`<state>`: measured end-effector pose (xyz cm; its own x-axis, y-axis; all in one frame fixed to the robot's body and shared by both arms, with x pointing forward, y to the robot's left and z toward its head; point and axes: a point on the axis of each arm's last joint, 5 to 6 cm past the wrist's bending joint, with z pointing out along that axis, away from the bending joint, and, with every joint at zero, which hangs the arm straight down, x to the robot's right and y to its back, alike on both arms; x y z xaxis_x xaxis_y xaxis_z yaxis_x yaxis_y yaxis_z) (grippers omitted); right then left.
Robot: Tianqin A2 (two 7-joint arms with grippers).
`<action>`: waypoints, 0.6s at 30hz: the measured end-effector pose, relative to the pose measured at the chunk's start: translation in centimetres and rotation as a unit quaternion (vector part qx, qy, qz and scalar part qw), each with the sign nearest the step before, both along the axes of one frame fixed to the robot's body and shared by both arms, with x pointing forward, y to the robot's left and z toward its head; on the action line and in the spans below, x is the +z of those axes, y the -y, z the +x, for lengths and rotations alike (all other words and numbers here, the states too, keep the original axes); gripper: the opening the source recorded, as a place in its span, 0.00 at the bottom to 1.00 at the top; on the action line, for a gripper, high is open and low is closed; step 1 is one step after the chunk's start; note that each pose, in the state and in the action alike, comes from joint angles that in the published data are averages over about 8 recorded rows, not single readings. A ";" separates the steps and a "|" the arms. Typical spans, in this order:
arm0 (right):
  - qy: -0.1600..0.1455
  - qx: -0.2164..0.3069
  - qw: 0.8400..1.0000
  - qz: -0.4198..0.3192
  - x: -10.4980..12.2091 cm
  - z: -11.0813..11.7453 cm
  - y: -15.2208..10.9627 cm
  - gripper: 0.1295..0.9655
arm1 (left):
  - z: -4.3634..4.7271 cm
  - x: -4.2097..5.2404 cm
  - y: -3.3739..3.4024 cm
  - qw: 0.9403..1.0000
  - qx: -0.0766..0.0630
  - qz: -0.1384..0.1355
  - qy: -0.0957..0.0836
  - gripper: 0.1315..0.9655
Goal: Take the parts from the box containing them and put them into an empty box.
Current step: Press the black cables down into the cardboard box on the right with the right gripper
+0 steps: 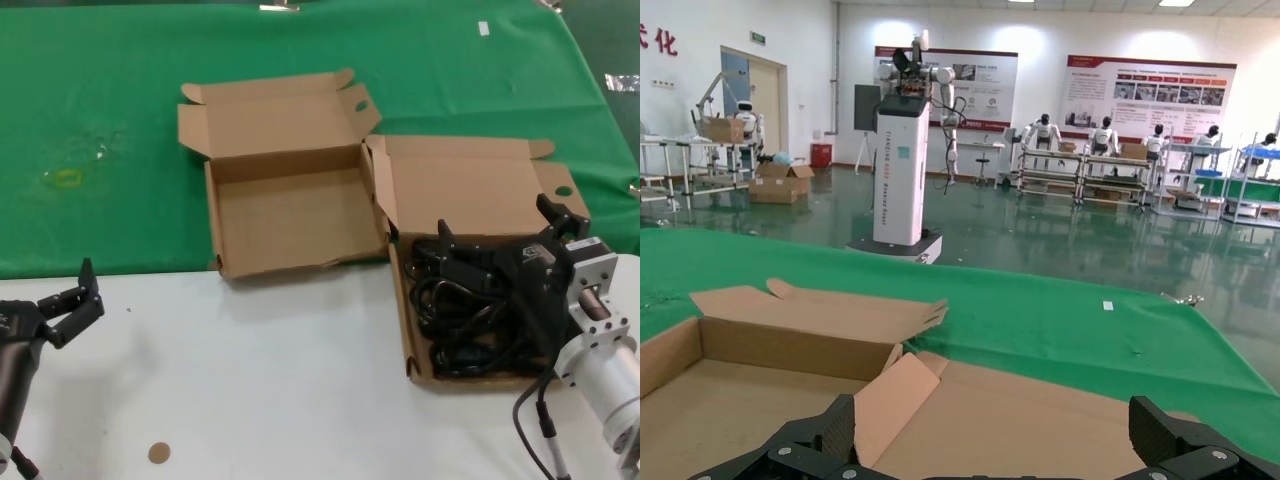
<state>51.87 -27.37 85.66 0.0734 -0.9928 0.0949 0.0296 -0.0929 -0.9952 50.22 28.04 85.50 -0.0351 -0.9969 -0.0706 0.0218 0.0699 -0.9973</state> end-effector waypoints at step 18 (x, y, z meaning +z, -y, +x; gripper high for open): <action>-0.006 0.023 1.000 -0.012 0.6 -0.1 0.8 1.00 | 0.00 0.00 0.00 1.000 0.000 0.000 0.000 0.78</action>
<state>51.76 -28.15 86.22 0.1198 -0.9859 0.1170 0.0215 -0.1153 -0.9931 50.22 28.04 85.50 -0.0351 -0.9969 -0.0707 0.0218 0.0700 -0.9973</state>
